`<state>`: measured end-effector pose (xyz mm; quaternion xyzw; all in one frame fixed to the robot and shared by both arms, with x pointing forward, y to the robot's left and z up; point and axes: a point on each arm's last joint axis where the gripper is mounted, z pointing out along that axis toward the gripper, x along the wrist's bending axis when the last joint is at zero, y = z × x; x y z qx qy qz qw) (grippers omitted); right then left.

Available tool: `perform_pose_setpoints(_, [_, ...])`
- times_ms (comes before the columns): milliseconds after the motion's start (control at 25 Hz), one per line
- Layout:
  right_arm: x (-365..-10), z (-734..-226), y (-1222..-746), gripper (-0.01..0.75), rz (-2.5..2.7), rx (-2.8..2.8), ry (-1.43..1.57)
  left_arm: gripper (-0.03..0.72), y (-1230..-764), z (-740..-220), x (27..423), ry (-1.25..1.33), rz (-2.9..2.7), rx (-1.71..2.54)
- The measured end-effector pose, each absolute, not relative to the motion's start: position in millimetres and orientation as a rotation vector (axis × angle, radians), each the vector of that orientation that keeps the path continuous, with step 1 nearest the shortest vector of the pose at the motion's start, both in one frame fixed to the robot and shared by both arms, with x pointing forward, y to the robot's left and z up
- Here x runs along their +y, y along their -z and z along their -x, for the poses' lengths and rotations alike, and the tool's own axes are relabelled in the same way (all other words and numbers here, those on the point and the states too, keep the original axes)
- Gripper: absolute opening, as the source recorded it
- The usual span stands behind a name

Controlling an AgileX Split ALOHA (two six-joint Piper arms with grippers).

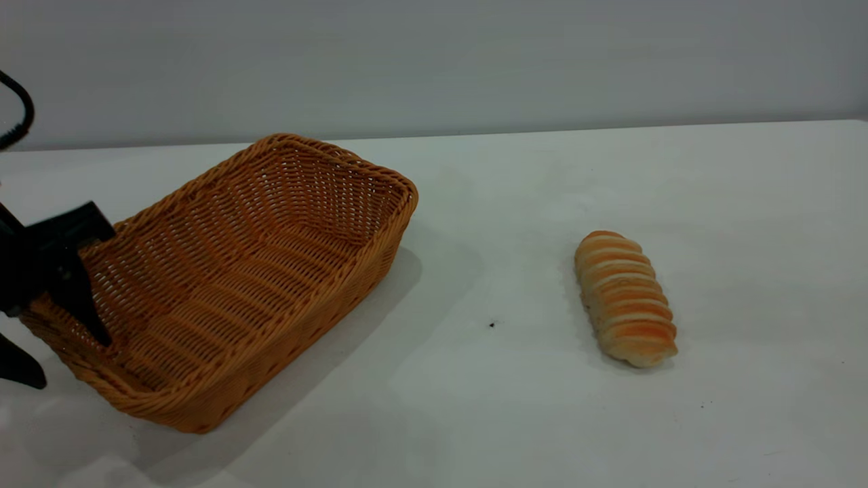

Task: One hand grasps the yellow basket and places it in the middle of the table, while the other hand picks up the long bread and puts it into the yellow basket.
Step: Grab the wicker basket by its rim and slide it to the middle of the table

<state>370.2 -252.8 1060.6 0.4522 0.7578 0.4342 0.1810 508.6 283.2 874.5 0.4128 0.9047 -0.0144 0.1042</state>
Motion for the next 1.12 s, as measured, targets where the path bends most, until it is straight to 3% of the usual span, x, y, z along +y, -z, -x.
perform_pose_setpoints(240, [-253,-370,-1060,0.37,-1.271,2.146,-1.215,0.494,-848,-516,285,0.012,-1.155,2.691])
perform_pose_setpoints(320, [-254,-370,-1060,0.37,-1.266,2.149,-1.205,0.416,-843,-516,285,0.01,-1.166,2.693])
perform_pose_setpoints(480, [-254,-370,-1060,0.37,-1.264,2.151,-1.2,0.12,-842,-519,286,-0.003,-1.131,2.683])
perform_pose_setpoints(520, [-254,-370,-1060,0.37,-1.264,2.151,-1.2,0.103,-843,-521,286,-0.018,-1.139,2.667])
perform_pose_setpoints(840, [-254,-370,-1059,0.37,-1.264,2.152,-1.199,0.106,-852,-542,283,-0.035,-1.495,2.469])
perform_pose_setpoints(1120, [-254,-370,-1059,0.37,-1.264,2.152,-1.199,0.106,-848,-580,274,0.139,-1.907,2.258])
